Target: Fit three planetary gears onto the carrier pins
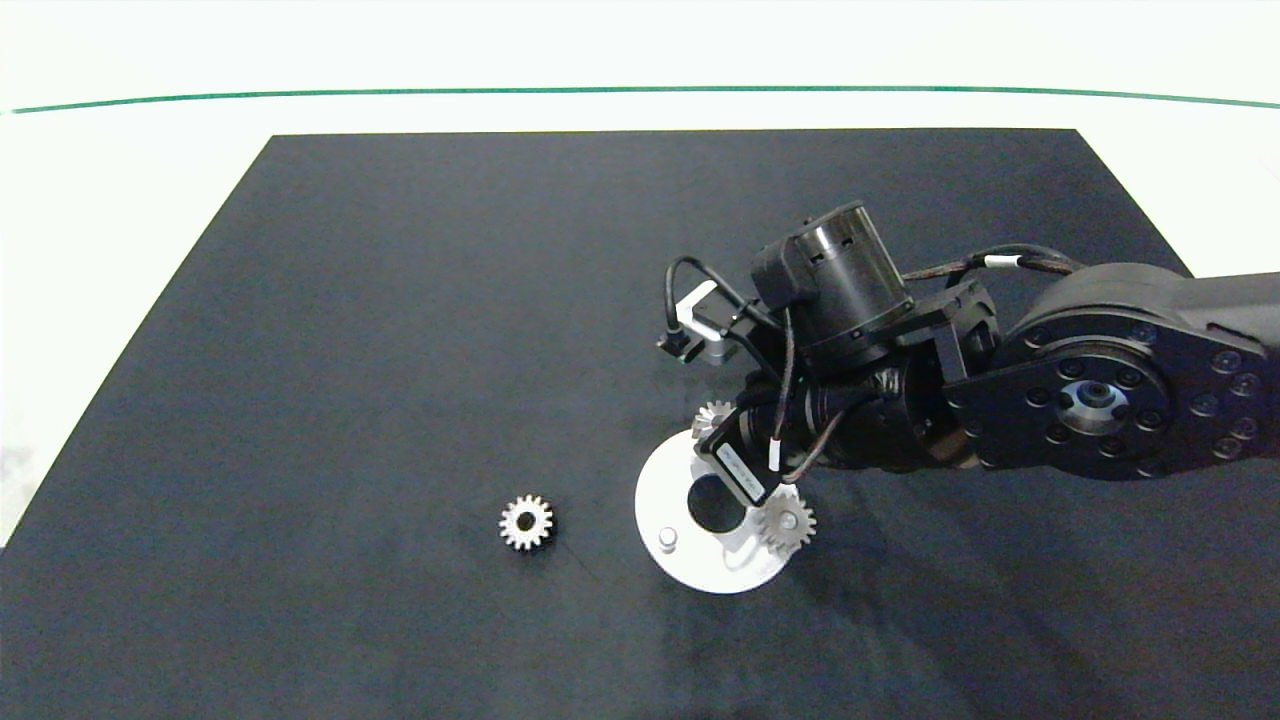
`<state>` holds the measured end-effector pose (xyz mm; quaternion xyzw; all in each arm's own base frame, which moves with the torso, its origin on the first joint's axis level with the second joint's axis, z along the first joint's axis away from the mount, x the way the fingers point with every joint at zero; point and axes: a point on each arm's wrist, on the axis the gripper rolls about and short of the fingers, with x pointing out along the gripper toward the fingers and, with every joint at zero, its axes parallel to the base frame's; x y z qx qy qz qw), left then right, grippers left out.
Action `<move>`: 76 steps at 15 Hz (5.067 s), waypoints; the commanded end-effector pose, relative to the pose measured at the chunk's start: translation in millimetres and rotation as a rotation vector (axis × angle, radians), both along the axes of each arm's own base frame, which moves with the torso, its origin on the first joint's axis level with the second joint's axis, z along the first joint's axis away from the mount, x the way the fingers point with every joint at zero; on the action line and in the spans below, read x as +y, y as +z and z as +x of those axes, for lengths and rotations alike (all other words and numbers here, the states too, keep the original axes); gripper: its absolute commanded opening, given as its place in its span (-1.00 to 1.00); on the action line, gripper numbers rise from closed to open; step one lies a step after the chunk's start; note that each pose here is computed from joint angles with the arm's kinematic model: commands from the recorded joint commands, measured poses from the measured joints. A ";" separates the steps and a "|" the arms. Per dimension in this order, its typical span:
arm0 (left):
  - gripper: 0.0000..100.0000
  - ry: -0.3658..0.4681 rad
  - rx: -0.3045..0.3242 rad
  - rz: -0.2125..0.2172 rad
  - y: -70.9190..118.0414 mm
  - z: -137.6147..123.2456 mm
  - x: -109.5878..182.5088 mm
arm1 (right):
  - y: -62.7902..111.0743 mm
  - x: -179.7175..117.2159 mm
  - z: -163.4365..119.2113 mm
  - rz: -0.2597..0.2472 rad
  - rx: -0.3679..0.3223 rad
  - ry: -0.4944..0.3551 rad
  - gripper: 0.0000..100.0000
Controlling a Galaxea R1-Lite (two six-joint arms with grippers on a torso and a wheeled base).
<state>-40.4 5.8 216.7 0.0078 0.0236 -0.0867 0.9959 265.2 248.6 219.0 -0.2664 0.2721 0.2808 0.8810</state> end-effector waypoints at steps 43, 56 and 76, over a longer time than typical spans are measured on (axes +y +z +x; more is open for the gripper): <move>1.00 -0.184 0.222 0.322 -38.3 116.0 -28.5 | 40.0 -267.2 -285.7 0.258 -0.520 -0.578 1.00; 1.00 -0.432 0.275 0.430 -46.3 176.4 -99.7 | 44.1 -268.9 -291.1 0.241 -0.551 -0.574 1.00; 0.60 -0.389 0.393 0.533 -65.3 233.4 -145.7 | 31.8 -269.2 -289.5 0.228 -0.521 -0.545 1.00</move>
